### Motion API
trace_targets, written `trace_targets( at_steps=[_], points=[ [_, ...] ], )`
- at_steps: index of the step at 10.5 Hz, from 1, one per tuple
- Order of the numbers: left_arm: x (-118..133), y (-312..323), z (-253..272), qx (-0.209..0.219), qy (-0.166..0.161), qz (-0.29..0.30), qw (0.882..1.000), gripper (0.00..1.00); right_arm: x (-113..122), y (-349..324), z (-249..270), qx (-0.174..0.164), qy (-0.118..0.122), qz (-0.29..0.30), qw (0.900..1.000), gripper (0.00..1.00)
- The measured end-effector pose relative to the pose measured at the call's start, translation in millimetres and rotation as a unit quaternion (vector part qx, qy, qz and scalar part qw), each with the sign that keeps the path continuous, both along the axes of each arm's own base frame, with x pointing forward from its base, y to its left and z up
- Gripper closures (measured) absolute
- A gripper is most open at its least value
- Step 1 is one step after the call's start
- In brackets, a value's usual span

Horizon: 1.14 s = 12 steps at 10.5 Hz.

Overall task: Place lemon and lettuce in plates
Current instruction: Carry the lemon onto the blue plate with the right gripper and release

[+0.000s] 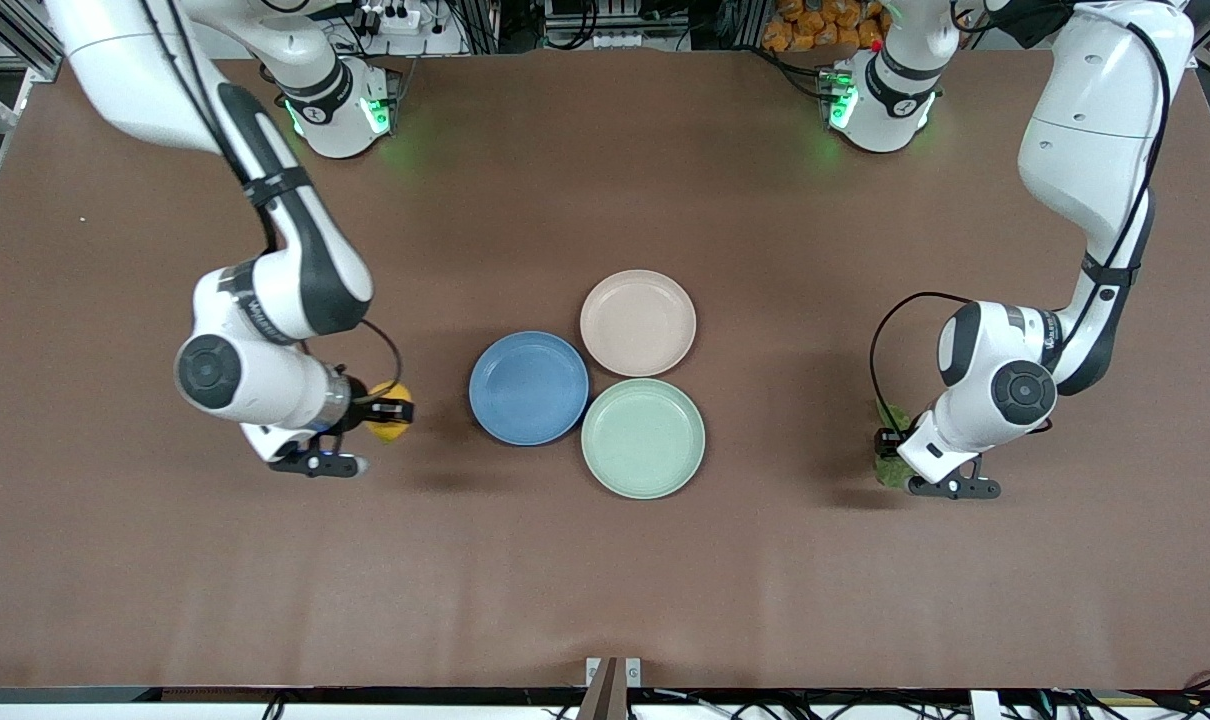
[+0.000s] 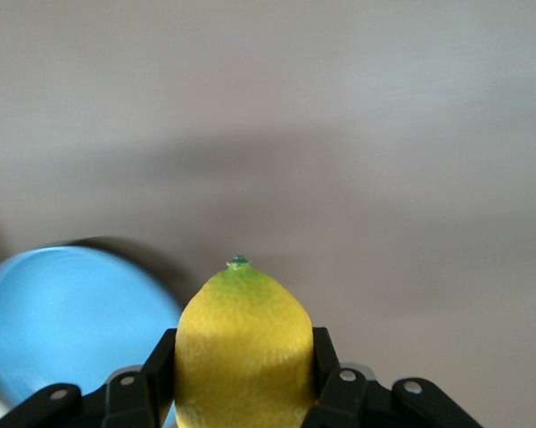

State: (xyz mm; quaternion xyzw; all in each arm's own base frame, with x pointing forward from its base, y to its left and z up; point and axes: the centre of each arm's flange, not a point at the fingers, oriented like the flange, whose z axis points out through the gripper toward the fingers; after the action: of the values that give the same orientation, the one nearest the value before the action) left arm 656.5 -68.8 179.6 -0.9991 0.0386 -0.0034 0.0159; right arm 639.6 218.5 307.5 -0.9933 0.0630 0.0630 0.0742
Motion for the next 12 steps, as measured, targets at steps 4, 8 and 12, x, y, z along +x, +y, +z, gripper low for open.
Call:
trace_targets(
  at_steps=[4,8,12],
  points=[
    [2.4,-3.6,3.2,-0.002,-0.004,-0.001,1.000,0.89,-44.7,130.3,-23.3,-0.008,0.022,-0.020,1.000,0.37],
    [4.9,-16.6,21.7,-0.002,-0.003,0.015,1.000,0.96,-45.5,138.9,-68.5,-0.009,0.022,-0.025,0.999,0.37],
    [-18.7,-99.7,105.5,-0.017,0.031,0.082,0.996,0.96,-46.5,142.4,-77.2,-0.018,0.021,-0.013,1.000,0.09]
  ],
)
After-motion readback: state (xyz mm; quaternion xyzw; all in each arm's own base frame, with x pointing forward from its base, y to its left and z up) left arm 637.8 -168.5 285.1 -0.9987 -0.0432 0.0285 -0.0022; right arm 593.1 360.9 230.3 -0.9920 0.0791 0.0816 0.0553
